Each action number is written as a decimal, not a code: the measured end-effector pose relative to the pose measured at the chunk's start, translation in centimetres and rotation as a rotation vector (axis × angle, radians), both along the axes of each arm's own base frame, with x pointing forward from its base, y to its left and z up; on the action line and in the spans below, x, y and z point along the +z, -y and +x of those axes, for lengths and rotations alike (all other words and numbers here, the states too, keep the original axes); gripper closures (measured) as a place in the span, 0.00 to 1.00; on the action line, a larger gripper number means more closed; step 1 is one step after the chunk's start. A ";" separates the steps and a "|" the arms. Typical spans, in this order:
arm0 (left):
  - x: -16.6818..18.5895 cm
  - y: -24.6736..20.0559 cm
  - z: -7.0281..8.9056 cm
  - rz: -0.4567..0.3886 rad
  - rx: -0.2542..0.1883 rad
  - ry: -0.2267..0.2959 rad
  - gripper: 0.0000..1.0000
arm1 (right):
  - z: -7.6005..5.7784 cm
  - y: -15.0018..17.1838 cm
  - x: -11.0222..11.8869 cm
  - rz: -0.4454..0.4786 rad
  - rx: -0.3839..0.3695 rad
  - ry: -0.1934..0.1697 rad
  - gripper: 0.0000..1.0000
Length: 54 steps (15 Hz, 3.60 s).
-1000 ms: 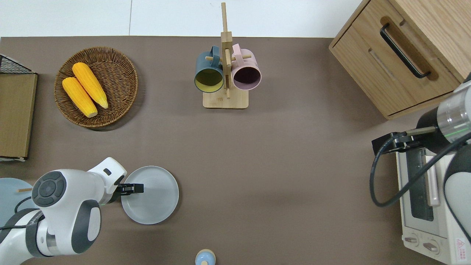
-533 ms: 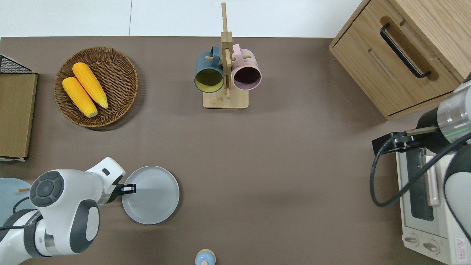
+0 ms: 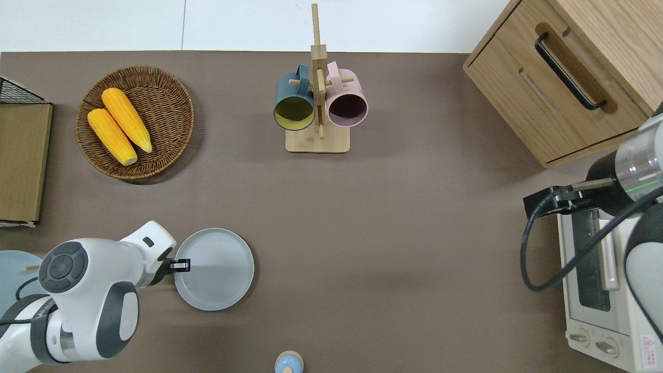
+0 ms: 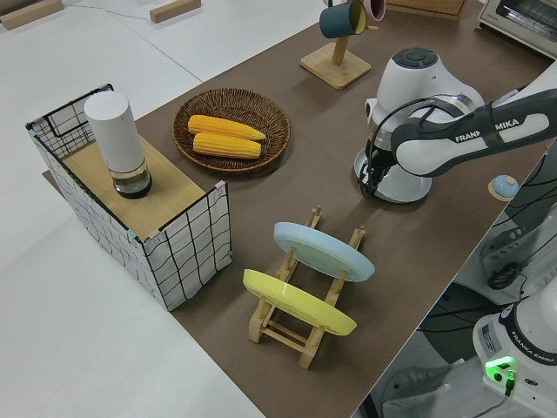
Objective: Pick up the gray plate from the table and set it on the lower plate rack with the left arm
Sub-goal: 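Lift the gray plate with the left gripper toward the plate rack, then lower the gray plate upright into the rack's lower slot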
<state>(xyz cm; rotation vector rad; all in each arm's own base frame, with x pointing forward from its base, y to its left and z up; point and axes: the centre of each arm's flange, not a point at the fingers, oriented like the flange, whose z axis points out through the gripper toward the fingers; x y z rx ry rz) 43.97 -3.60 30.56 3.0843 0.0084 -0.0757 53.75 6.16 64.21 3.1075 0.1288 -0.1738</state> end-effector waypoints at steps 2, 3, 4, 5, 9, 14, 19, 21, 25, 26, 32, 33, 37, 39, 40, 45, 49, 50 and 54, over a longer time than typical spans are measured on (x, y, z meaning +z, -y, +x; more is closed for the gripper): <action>1.1 -0.2 0.6 -0.003 0.004 -0.001 0.96 | 0.0 0.0 0.0 0.000 0.000 0.000 0.01; 1.9 -0.2 1.1 -0.005 0.005 -0.004 0.96 | 0.0 0.0 0.0 0.000 0.000 0.000 0.01; 2.9 -0.3 1.7 -0.007 0.006 -0.006 0.96 | 0.0 0.0 0.0 0.000 0.000 0.000 0.01; 4.1 -0.3 2.4 -0.010 0.006 -0.005 0.96 | 0.0 0.0 0.0 0.000 0.000 0.000 0.01; 9.0 -0.7 4.8 -0.020 0.013 -0.009 0.96 | 0.0 0.0 0.0 0.000 0.000 0.000 0.01; 15.4 -1.5 6.5 -0.031 0.019 -0.025 0.96 | 0.0 0.0 0.0 0.000 0.000 0.000 0.01; 18.9 -1.7 6.9 -0.006 0.001 -0.051 0.96 | 0.0 0.0 0.0 0.000 0.000 0.000 0.01; 19.3 -1.9 6.9 0.017 -0.007 -0.059 0.96 | 0.0 0.0 0.0 0.000 0.000 0.000 0.01; 18.6 -2.6 6.7 0.154 -0.057 -0.100 0.96 | 0.0 0.0 0.0 0.000 0.000 0.000 0.01; 18.4 -2.7 6.6 0.195 -0.072 -0.112 0.96 | 0.0 0.0 0.0 0.000 0.000 0.000 0.01; 18.5 -3.5 5.8 0.517 -0.104 -0.197 0.96 | 0.0 0.0 0.0 0.000 0.000 0.000 0.01; 18.4 -3.6 5.7 0.575 -0.113 -0.214 0.96 | 0.0 0.0 0.0 0.000 0.000 0.000 0.01; 18.0 -4.9 5.8 0.756 -0.133 -0.274 0.96 | 0.0 0.0 0.0 0.000 0.000 0.000 0.01; 17.6 -5.4 6.0 0.807 -0.139 -0.293 0.96 | 0.0 0.0 0.0 0.000 0.000 0.000 0.01; 17.4 -5.6 6.1 0.826 -0.137 -0.303 0.96 | 0.0 0.0 0.0 0.000 0.000 0.000 0.01; 15.3 -6.5 6.5 0.924 -0.074 -0.349 0.96 | 0.0 0.0 0.0 0.000 0.000 0.000 0.01; 13.1 -6.6 6.9 0.948 -0.041 -0.374 0.96 | 0.0 0.0 0.0 0.000 0.000 0.000 0.01; 12.6 -6.6 7.0 0.953 -0.031 -0.376 0.96 | 0.0 0.0 0.0 0.000 0.000 0.000 0.01; 10.8 -6.5 7.3 0.959 -0.031 -0.400 0.96 | 0.0 0.0 0.0 0.000 0.000 0.000 0.01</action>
